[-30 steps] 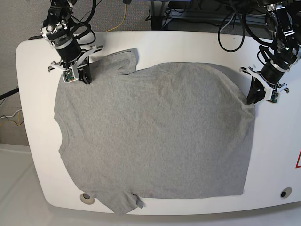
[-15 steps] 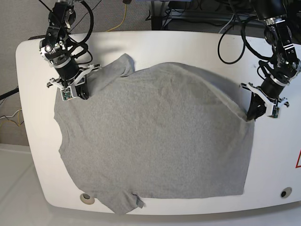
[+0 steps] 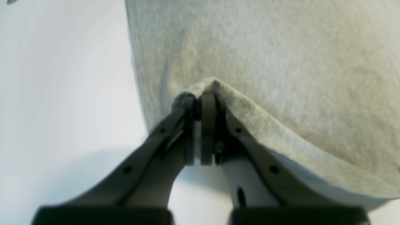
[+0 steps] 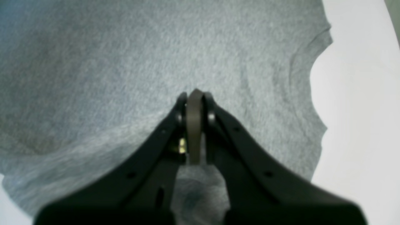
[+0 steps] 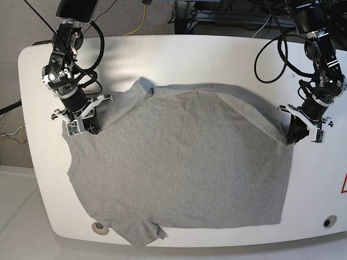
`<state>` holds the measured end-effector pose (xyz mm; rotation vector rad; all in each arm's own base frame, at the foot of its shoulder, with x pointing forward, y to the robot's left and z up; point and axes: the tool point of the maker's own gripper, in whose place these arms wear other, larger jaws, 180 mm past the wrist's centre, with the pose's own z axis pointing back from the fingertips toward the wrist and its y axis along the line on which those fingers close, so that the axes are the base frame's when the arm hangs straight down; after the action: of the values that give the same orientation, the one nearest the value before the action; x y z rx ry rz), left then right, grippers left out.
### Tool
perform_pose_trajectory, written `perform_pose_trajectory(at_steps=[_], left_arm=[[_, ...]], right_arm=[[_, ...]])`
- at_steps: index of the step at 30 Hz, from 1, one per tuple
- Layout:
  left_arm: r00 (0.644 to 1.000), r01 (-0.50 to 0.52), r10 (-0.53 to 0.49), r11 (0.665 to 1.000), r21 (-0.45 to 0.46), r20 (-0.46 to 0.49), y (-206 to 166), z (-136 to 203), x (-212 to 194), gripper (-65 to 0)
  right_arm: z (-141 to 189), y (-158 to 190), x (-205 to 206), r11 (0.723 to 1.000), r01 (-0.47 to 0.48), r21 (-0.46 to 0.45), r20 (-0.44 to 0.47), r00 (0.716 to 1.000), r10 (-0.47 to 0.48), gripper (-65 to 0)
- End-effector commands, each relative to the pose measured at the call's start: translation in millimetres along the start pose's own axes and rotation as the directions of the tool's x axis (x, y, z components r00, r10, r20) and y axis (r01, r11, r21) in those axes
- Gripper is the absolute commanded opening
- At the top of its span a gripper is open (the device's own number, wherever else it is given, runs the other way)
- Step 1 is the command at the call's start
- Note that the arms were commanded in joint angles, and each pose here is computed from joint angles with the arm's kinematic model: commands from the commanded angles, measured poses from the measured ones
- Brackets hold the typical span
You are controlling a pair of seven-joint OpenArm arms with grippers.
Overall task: Fold the T-shirt properly
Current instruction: 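Pull both grippers toward the hem, folding the shoulder edge over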
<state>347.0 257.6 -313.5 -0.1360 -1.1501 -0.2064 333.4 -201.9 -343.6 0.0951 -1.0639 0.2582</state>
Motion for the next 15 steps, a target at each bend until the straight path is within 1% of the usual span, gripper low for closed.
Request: perform_pose_trajectory(at_steps=[1, 9, 15], left_arm=[[0.997, 0.019, -0.020, 1.000, 0.020, 0.075, 6.9, 3.3, 27.9, -65.0], [0.995, 0.021, -0.027, 0.998, 0.059, 0.094, 13.3, 6.8, 38.4, -65.0], [0.995, 0.013, -0.020, 0.997, 0.071, 0.100, 17.9, 5.4, 41.4, -65.0]], right_arm=[[0.1, -10.7, 18.0, 0.999, -0.024, -0.022, 0.042, 0.999, 0.025, -65.0], [-4.2, -19.4, 27.3, 0.998, -0.044, -0.038, 0.051, 0.998, 0.046, -65.0], [-11.6, -24.6, 28.2, 0.998, -0.036, -0.042, 0.046, 0.998, 0.038, -65.0]])
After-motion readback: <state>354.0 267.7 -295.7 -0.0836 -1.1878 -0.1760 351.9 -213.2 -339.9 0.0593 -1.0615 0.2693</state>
